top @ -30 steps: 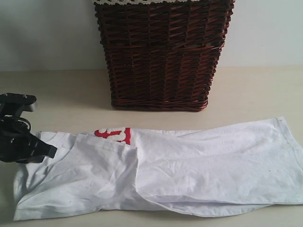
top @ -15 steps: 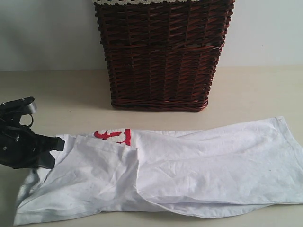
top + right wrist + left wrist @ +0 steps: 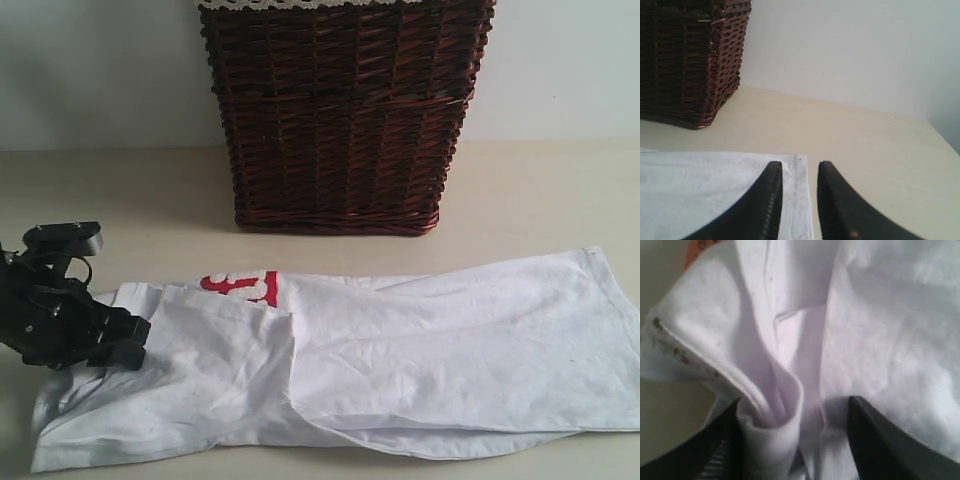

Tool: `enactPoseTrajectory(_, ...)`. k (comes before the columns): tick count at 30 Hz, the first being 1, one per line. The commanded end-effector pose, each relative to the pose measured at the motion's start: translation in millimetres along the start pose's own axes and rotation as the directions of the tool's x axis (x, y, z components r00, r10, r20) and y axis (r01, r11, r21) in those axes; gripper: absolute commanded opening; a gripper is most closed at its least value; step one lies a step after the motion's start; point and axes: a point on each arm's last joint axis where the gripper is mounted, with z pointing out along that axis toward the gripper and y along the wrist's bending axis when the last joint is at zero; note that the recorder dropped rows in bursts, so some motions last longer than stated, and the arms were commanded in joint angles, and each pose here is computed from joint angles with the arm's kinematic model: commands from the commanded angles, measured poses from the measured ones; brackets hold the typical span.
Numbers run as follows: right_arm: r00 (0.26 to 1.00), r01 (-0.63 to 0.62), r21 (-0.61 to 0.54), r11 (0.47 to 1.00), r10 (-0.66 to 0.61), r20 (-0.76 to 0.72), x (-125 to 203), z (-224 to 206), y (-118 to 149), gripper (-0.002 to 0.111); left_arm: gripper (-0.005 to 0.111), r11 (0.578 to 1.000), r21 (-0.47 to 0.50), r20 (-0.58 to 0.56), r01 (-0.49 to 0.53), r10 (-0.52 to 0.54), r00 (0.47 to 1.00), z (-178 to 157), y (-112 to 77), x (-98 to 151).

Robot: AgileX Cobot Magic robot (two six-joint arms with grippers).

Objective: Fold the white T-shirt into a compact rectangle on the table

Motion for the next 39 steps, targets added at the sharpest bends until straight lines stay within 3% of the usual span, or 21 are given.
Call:
enactPoseTrajectory(1,1.0,0.001,0.009,1.0,-0.001,0.005,0.2,0.1,-0.6,0.025,0.055,0.999,-0.002,0.014,-0.035,0.035,0.999,5.4,-11.3,-1.2)
enactPoseTrajectory(4,1.0,0.001,0.009,1.0,-0.001,0.005,0.2,0.1,-0.6,0.025,0.04,0.999,-0.002,0.018,-0.032,0.032,0.999,5.5,-12.2,-1.5)
enactPoseTrajectory(5,1.0,0.001,0.009,1.0,-0.001,0.005,0.2,0.1,-0.6,0.025,0.031,1.0,-0.001,0.018,-0.029,0.029,0.999,5.5,-12.2,-1.5)
enactPoseTrajectory(6,1.0,0.001,0.009,1.0,-0.001,0.005,0.2,0.1,-0.6,0.025,0.011,1.0,-0.003,0.021,-0.029,0.029,0.999,5.5,-12.0,-1.8)
enactPoseTrajectory(7,1.0,0.001,0.009,1.0,-0.001,0.005,0.2,0.1,-0.6,0.025,0.0,1.0,-0.004,0.023,-0.029,0.029,0.999,5.5,-12.0,-2.0)
enactPoseTrajectory(11,1.0,0.001,0.009,1.0,-0.001,0.005,0.2,0.1,-0.6,0.025,0.0,0.999,-0.022,0.07,-0.039,0.04,0.997,0.2,-11.7,-6.4)
enactPoseTrajectory(18,1.0,0.001,0.009,1.0,-0.001,0.005,0.2,0.1,-0.6,0.025,0.0,0.994,-0.056,0.279,-0.097,0.109,0.954,-51.9,-16.6,-21.6)
enactPoseTrajectory(21,1.0,0.001,0.009,1.0,-0.001,0.005,0.2,0.1,-0.6,0.025,0.0,0.992,-0.072,0.24,-0.105,0.119,0.963,-52.2,-2.8,-16.8)
enactPoseTrajectory(28,1.0,0.001,0.009,1.0,-0.001,0.005,0.2,0.1,-0.6,0.025,0.0,0.982,-0.184,0.237,0.032,0.013,0.971,-49.8,48.5,7.5)
enactPoseTrajectory(31,1.0,0.001,0.009,1.0,-0.001,0.005,0.2,0.1,-0.6,0.025,0.0,0.973,-0.224,0.231,0.045,0.008,0.973,-51.4,63.2,14.4)
enactPoseTrajectory(39,1.0,0.001,0.009,1.0,-0.001,0.005,0.2,0.1,-0.6,0.025,0.0,0.98,-0.178,0.203,0.087,-0.05,0.978,-49.9,61.4,18.9)
